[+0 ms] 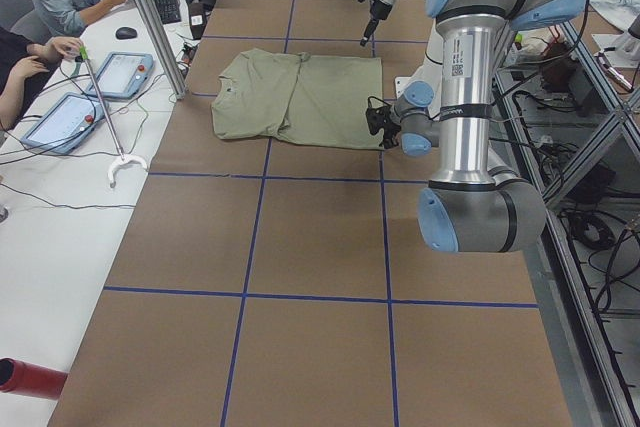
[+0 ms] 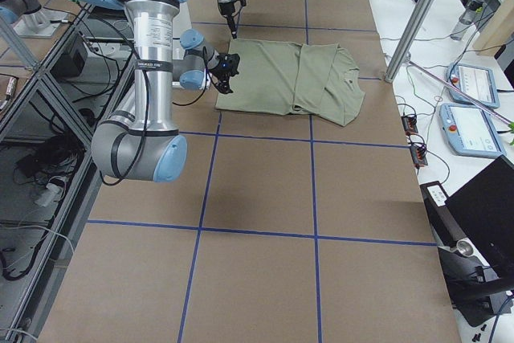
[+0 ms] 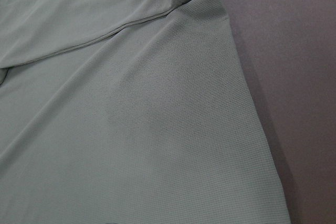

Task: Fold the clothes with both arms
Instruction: 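Grasp the hem corners nearest the robot with both grippers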

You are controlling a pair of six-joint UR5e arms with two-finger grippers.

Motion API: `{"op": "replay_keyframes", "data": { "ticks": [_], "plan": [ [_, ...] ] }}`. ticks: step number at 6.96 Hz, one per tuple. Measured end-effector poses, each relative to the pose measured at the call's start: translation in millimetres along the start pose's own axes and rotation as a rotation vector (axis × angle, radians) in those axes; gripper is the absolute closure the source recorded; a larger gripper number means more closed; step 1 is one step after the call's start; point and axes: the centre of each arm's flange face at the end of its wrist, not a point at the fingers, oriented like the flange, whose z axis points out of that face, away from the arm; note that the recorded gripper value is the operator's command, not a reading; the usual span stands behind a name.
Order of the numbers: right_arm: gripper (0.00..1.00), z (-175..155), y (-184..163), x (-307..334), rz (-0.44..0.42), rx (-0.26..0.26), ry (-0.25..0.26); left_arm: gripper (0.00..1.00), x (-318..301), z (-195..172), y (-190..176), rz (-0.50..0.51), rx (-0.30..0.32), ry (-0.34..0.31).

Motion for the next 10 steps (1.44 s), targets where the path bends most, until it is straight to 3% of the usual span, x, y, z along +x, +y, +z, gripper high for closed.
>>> {"op": "replay_keyframes", "data": {
  "ticks": [8, 9, 10],
  "plan": [
    [0.04, 1, 13, 1, -0.009, 0.001, -0.002, 0.35, -14, 9, 9, 0.016, -0.016, -0.035],
    [0.04, 0, 14, 1, -0.010, 0.000, -0.002, 0.41, -14, 11, 11, 0.018, -0.019, -0.036],
    [0.04, 0, 14, 1, -0.010, 0.001, -0.003, 0.57, -13, 11, 13, 0.019, -0.022, -0.036]
  ]
}}
